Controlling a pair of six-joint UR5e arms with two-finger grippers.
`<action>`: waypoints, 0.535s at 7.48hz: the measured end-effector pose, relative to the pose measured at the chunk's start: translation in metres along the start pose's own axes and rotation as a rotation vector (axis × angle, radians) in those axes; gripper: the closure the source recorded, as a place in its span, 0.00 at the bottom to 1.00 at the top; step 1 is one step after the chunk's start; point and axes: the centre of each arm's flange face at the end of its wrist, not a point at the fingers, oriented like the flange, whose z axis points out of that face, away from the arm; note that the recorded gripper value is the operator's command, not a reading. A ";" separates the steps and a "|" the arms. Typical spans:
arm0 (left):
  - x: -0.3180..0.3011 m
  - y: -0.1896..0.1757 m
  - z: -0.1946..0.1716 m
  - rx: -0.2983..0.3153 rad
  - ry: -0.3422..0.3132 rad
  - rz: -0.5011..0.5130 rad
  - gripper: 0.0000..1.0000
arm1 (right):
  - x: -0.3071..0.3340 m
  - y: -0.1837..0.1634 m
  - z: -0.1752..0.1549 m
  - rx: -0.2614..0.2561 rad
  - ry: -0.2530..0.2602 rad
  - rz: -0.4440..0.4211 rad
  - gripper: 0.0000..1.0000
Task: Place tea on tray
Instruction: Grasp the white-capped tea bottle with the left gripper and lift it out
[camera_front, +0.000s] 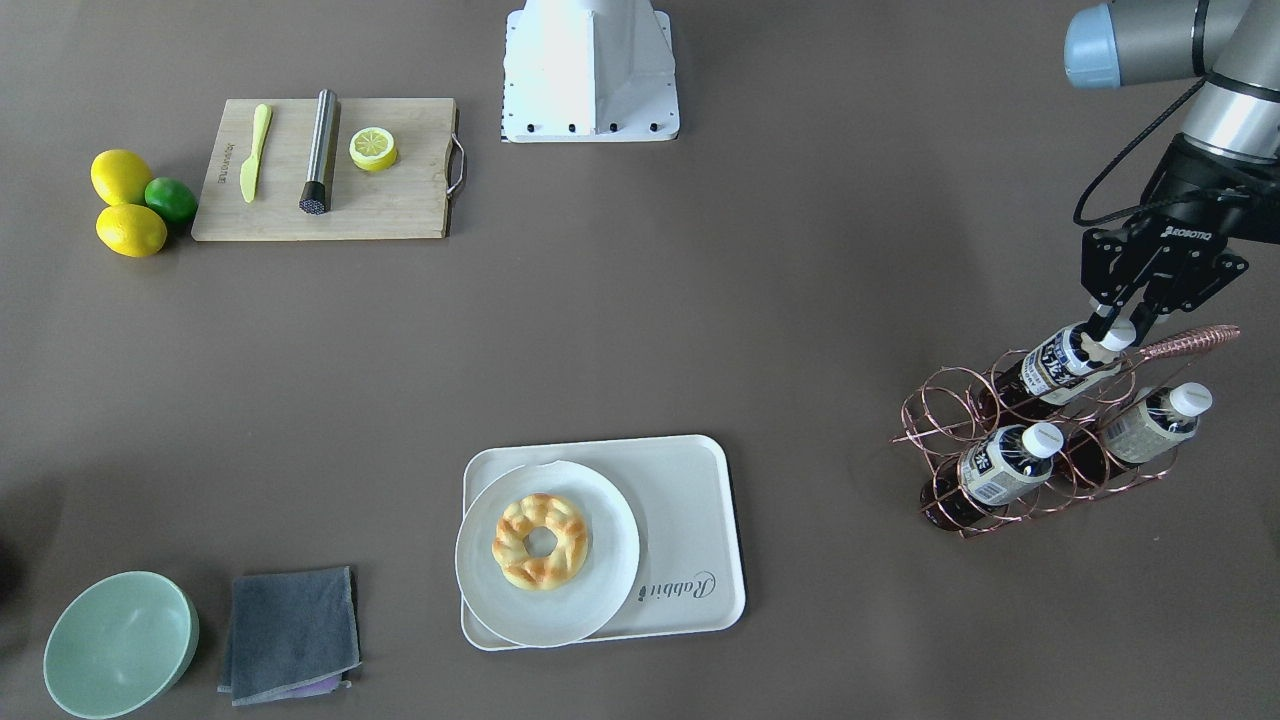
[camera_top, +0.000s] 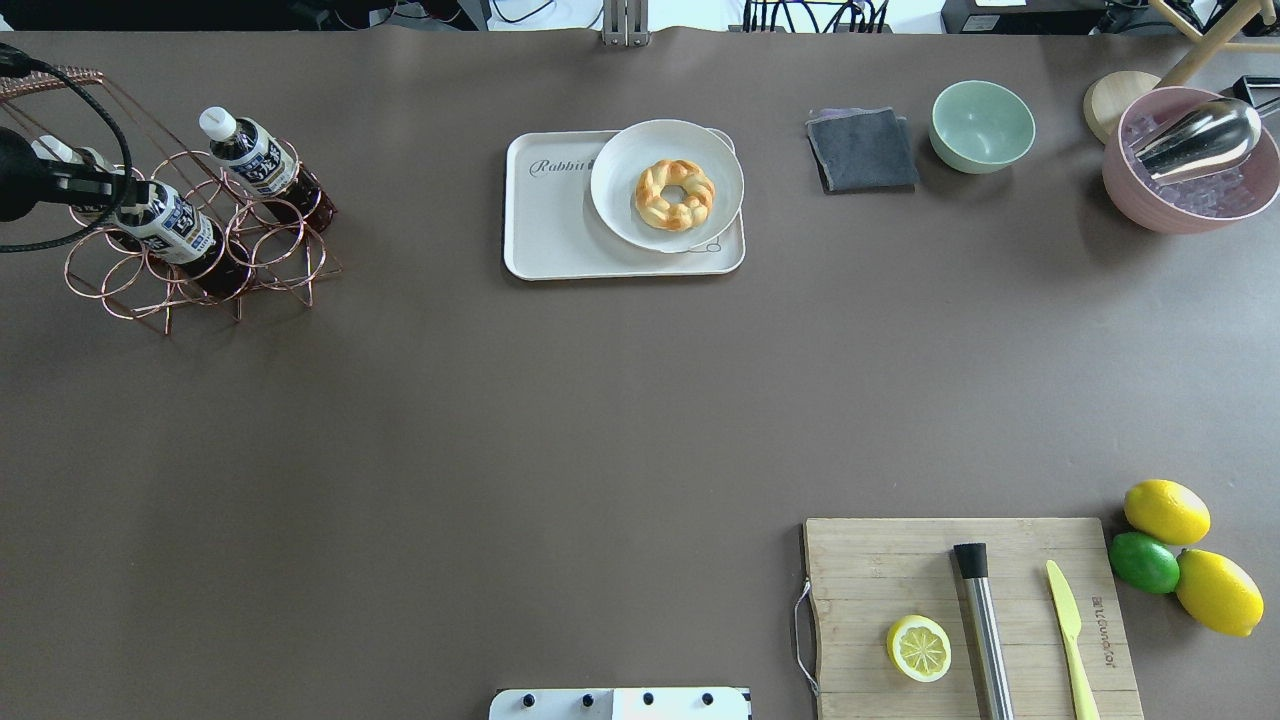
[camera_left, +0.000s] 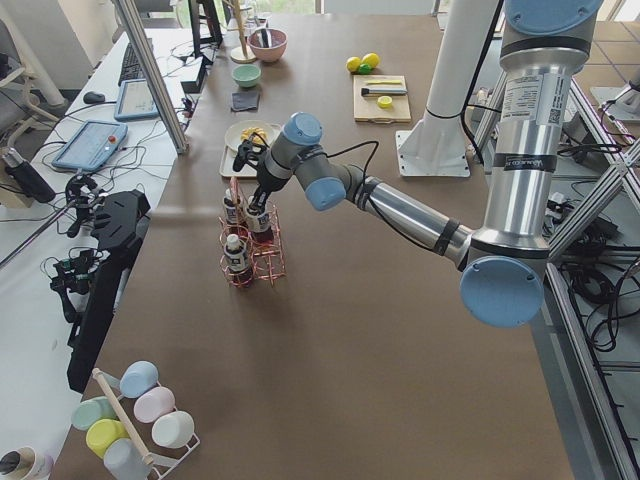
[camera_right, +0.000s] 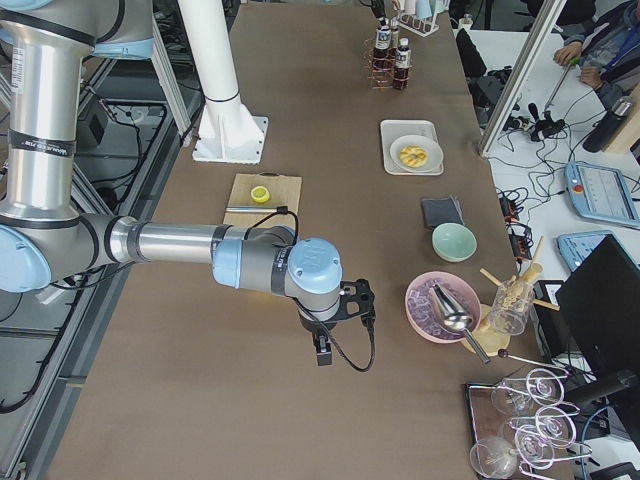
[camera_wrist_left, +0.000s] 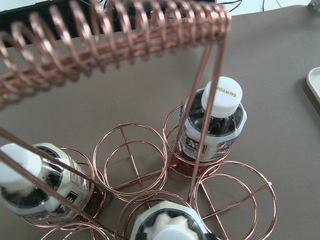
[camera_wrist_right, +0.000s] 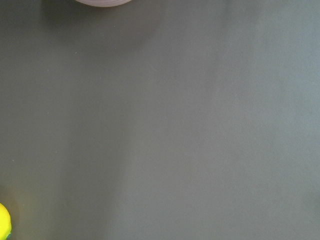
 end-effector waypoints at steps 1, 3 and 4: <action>-0.005 -0.005 -0.017 0.008 0.020 -0.011 1.00 | 0.000 0.000 0.000 0.000 -0.001 0.000 0.00; -0.024 -0.007 -0.073 0.034 0.066 -0.044 1.00 | 0.000 0.000 0.000 0.001 -0.004 0.001 0.00; -0.030 0.001 -0.096 0.037 0.084 -0.055 1.00 | 0.000 0.000 0.000 0.001 -0.004 0.001 0.00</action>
